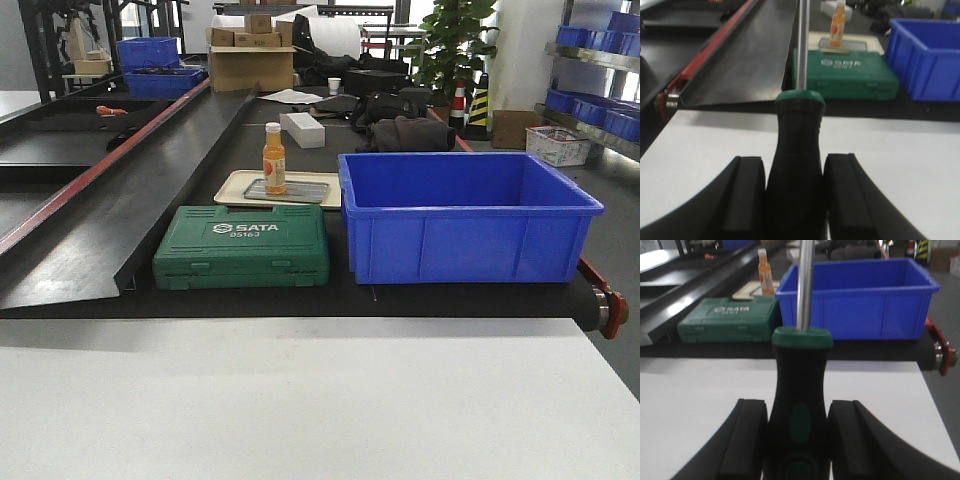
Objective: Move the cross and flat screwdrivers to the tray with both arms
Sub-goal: 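Hold both screwdrivers upright and back away from the table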
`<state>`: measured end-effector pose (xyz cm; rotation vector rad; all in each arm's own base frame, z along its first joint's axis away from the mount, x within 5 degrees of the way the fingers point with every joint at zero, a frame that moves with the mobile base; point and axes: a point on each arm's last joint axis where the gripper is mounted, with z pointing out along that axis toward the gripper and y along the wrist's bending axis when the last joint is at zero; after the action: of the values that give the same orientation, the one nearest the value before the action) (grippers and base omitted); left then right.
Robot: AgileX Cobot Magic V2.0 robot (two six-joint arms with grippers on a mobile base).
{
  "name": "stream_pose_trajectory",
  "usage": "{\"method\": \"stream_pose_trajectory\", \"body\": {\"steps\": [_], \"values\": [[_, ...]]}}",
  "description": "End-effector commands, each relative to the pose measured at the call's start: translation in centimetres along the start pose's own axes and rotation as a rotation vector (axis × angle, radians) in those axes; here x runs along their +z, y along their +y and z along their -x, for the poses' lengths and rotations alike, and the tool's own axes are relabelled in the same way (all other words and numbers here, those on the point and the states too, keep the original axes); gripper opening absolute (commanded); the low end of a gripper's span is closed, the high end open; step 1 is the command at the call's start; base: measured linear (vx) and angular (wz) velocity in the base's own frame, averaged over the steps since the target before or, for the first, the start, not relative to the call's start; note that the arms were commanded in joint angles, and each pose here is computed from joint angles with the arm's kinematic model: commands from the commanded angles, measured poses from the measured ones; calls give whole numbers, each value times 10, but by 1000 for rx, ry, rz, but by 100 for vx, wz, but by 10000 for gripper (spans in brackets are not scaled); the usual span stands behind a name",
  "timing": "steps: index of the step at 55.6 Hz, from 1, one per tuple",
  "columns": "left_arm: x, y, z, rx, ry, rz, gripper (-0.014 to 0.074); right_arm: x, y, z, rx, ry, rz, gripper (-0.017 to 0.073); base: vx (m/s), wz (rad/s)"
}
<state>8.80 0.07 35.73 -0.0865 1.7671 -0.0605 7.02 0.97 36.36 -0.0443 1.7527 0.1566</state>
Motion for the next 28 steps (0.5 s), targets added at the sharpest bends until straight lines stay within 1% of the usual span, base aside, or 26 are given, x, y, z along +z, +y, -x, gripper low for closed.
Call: {"method": "stream_pose_trajectory", "body": {"steps": [1, 5, 12, 21, 28], "values": [[-18, -2, 11, 8, -146, -29, 1, -17, -1, 9, -16, -121, -14, -8, 0, 0], [-24, -2, 5, 24, -161, -33, 1, -22, -1, 8, -21, -128, -18, -8, 0, 0], [-34, -1, -1, 28, -194, -35, 3, -21, -1, 8, -23, -126, -19, -8, 0, 0], [-39, -1, 4, 78, -270, -35, 3, -16, -1, 8, -23, -106, -20, -8, 0, 0], [-40, -1, 5, 79, -282, -36, 3, -16, -1, 8, 4, -106, -16, -8, 0, 0]]}}
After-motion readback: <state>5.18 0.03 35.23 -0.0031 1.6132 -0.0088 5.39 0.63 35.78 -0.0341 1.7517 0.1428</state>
